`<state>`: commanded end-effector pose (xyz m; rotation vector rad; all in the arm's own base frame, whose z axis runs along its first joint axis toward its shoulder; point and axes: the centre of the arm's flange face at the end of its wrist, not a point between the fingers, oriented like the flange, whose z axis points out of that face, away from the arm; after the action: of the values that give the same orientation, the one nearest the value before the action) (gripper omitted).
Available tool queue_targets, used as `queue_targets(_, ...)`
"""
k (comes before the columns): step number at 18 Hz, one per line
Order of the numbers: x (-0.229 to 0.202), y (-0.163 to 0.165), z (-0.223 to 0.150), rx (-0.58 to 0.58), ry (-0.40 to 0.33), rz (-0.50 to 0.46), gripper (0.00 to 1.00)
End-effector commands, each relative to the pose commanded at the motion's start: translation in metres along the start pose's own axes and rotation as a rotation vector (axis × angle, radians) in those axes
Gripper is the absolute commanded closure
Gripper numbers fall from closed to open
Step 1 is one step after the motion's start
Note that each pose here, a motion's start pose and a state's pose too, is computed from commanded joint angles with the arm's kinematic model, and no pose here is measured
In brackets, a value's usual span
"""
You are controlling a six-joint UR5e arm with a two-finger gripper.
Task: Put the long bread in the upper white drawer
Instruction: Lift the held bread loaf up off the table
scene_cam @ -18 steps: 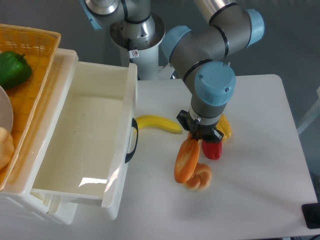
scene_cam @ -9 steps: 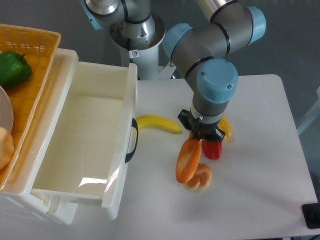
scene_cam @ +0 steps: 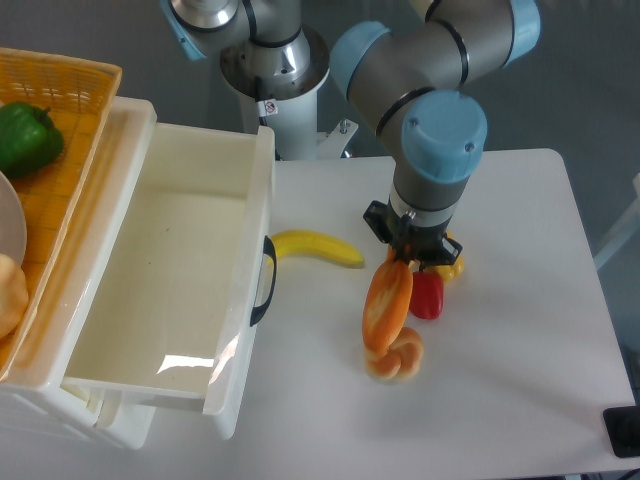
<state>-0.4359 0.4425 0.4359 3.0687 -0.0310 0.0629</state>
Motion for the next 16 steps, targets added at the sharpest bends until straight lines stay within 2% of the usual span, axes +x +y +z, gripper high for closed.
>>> queue_targets(3, 0.014, 0.004, -0.017, 0.018, 0.005, -0.031, 1.0)
queue_targets(9, 0.044, 0.001, -0.051, 0.161, 0.053, -0.207, 1.0)
queue_targets(13, 0.082, -0.003, -0.065, 0.137, 0.087, -0.21, 1.0)
queue_targets(16, 0.104, -0.003, -0.083, 0.158, 0.077, -0.229, 1.0)
